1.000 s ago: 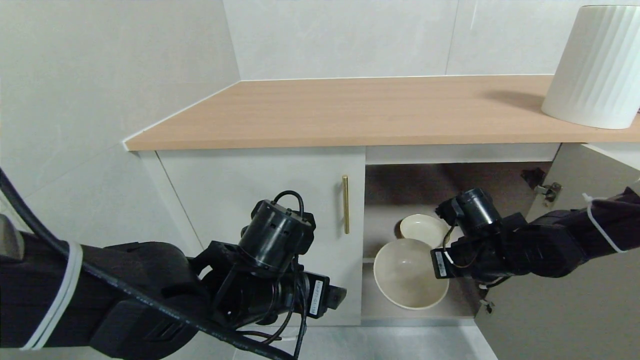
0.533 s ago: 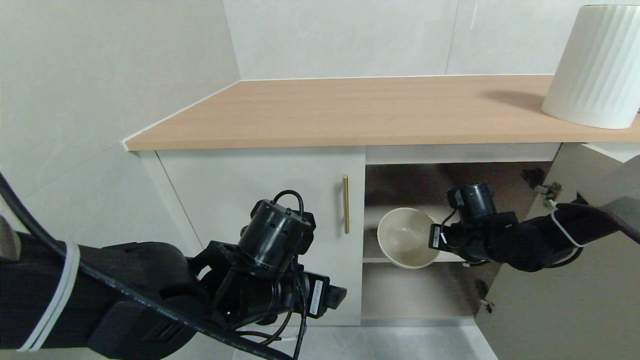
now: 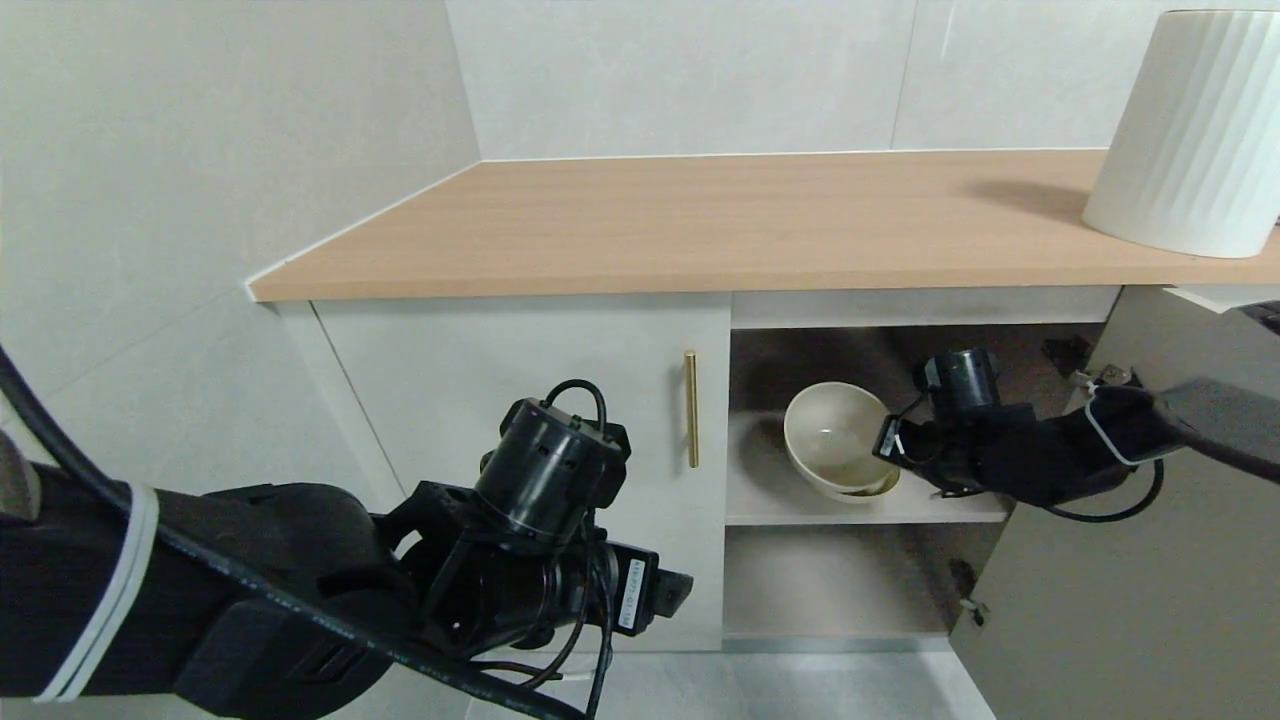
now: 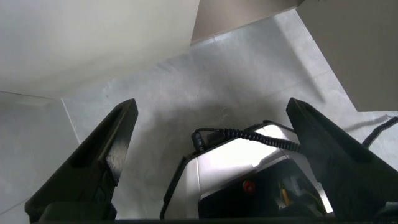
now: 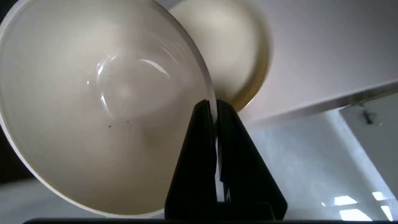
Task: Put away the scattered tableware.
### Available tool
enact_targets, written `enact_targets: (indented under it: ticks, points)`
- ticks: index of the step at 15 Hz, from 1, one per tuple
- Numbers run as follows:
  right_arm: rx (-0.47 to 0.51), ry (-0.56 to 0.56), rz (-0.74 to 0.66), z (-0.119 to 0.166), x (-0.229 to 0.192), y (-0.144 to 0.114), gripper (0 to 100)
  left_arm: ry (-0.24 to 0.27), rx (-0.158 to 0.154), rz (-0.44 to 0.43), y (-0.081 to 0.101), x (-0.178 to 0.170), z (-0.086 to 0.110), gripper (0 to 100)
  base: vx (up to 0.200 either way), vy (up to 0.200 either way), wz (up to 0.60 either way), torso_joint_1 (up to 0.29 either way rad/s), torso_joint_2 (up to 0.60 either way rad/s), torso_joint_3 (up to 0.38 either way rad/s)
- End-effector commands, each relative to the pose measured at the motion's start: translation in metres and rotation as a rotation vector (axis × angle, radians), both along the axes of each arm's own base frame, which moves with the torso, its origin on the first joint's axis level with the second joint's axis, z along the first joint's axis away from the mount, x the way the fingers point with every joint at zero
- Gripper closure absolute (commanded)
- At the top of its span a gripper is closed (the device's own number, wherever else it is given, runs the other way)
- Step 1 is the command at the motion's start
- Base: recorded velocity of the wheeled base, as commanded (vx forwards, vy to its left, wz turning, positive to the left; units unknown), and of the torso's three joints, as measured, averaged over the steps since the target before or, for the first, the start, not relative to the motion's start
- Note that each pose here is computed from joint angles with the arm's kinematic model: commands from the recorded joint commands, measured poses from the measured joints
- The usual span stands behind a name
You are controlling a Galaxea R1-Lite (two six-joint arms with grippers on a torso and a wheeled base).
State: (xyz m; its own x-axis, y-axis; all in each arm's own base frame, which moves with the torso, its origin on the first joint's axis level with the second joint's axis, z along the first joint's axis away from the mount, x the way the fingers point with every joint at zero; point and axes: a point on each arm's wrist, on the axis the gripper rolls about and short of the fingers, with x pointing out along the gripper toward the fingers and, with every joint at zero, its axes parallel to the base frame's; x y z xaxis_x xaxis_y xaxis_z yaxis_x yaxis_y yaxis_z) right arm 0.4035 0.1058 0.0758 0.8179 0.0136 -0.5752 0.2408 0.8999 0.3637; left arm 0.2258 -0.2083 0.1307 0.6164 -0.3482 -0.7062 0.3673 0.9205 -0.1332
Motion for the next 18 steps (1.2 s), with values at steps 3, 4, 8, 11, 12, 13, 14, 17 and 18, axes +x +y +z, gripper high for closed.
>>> enact_targets:
  ticks: [3,4,8,11,12,13,14,17,18]
  points:
    - [-0.001,0.011,-0.063,-0.015,0.017,-0.016,100,0.001,0.001,0.0,0.0,0.0,-0.001,0,0.0,0.0,0.0,0.0,0.0,0.0]
    - [-0.001,0.012,-0.066,-0.017,0.018,-0.017,100,0.001,0.001,0.0,0.0,0.0,-0.001,0,0.0,0.0,0.0,0.0,0.0,0.0]
    - [-0.005,0.022,-0.089,-0.026,0.027,-0.024,100,0.003,0.003,0.001,-0.001,0.001,-0.002,0,0.0,0.0,0.0,0.0,0.0,0.0]
    - [-0.008,0.034,-0.09,-0.034,0.03,-0.024,100,0.003,0.003,0.001,-0.001,0.001,-0.002,0,0.0,0.0,0.0,0.0,0.0,0.0]
    - [-0.012,0.032,-0.096,-0.035,0.031,-0.024,100,0.003,0.003,0.001,-0.001,0.001,-0.002,0,0.0,0.0,0.0,0.0,0.0,0.0]
    - [-0.014,0.028,-0.1,-0.034,0.032,-0.024,100,0.003,0.003,0.001,-0.001,0.001,-0.002,0,0.0,0.0,0.0,0.0,0.0,0.0]
    - [-0.014,0.025,-0.101,-0.034,0.032,-0.024,100,0.005,0.004,0.001,-0.001,0.001,-0.002,0,0.0,0.0,0.0,0.0,0.0,0.0]
    - [-0.015,0.026,-0.101,-0.035,0.033,-0.024,100,0.006,0.005,0.001,-0.001,0.001,-0.002,0,0.0,0.0,0.0,0.0,0.0,0.0]
    - [-0.015,0.026,-0.101,-0.035,0.033,-0.024,100,0.006,0.005,0.001,-0.001,0.001,-0.002,0,0.0,0.0,0.0,0.0,0.0,0.0]
